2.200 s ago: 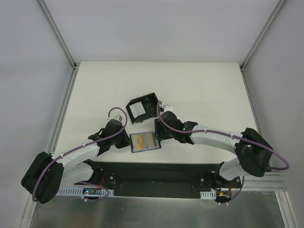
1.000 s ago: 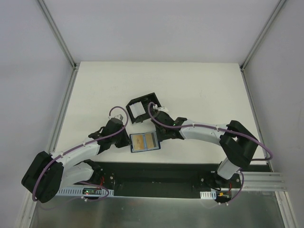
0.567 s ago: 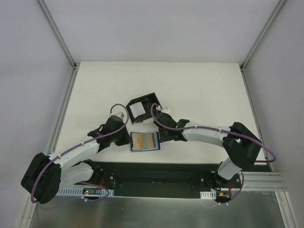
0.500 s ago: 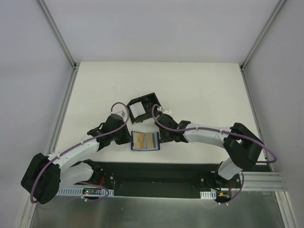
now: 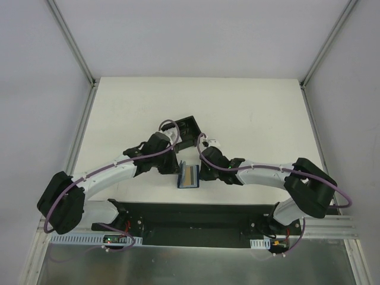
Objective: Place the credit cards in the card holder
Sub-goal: Close the card holder at the center of the board.
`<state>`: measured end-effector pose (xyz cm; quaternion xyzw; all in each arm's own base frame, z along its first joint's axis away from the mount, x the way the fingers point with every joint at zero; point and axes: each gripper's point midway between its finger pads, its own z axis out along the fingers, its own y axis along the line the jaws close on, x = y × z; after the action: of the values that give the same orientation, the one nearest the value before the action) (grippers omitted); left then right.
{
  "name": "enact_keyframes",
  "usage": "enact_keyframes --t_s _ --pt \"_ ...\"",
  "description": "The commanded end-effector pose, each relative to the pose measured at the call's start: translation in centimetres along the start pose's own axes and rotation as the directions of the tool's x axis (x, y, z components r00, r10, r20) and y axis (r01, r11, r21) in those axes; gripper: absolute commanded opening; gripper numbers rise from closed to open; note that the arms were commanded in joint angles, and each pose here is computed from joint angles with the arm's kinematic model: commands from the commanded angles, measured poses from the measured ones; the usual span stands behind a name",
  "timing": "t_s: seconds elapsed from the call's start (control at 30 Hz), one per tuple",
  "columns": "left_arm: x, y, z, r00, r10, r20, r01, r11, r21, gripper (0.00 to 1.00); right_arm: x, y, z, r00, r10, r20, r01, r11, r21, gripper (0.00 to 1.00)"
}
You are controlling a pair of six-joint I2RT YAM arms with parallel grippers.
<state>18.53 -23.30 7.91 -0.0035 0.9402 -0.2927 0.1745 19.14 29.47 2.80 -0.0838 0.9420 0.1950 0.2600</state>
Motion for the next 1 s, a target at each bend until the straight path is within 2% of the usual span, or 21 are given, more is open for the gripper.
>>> enact_keyframes --t_s 0.0,0.23,0.43,0.57,0.8,0.87,0.97 --pt "1.2 -1.9 1.4 0.996 0.028 -0.082 -0.028 1.0 0.001 0.02 -0.7 1.4 -0.5 0.997 0.06 0.04 -0.057 0.995 -0.076 0.05" --pt "1.3 -2.8 2.7 0.992 0.034 -0.121 -0.033 0.999 0.012 0.25 -0.7 0.5 -0.7 0.991 0.104 0.079 -0.099 0.993 -0.068 0.05" --pt "1.3 -3.9 3.6 0.99 0.032 -0.14 -0.024 0.998 0.059 0.5 -0.7 0.1 -0.8 0.987 0.124 0.098 -0.117 0.99 -0.074 0.05" --pt "2.3 -4.3 4.1 0.981 0.033 -0.189 -0.016 0.996 0.093 0.5 -1.0 0.1 -0.9 0.985 0.135 0.107 -0.127 0.989 -0.081 0.05" --pt "2.2 -3.3 4.3 0.988 0.04 -0.152 -0.03 0.997 0.067 0.51 -1.7 0.6 -1.3 0.979 0.157 0.129 -0.143 0.983 -0.113 0.06" --pt "2.2 -2.6 4.6 0.99 0.041 -0.138 -0.036 0.998 0.042 0.5 -2.1 1.0 -1.5 0.977 0.165 0.139 -0.146 0.98 -0.134 0.05" --pt "2.3 -1.9 5.2 0.99 0.04 -0.139 -0.038 0.999 0.014 0.44 -2.4 1.0 -1.9 0.972 0.179 0.155 -0.157 0.977 -0.144 0.06"
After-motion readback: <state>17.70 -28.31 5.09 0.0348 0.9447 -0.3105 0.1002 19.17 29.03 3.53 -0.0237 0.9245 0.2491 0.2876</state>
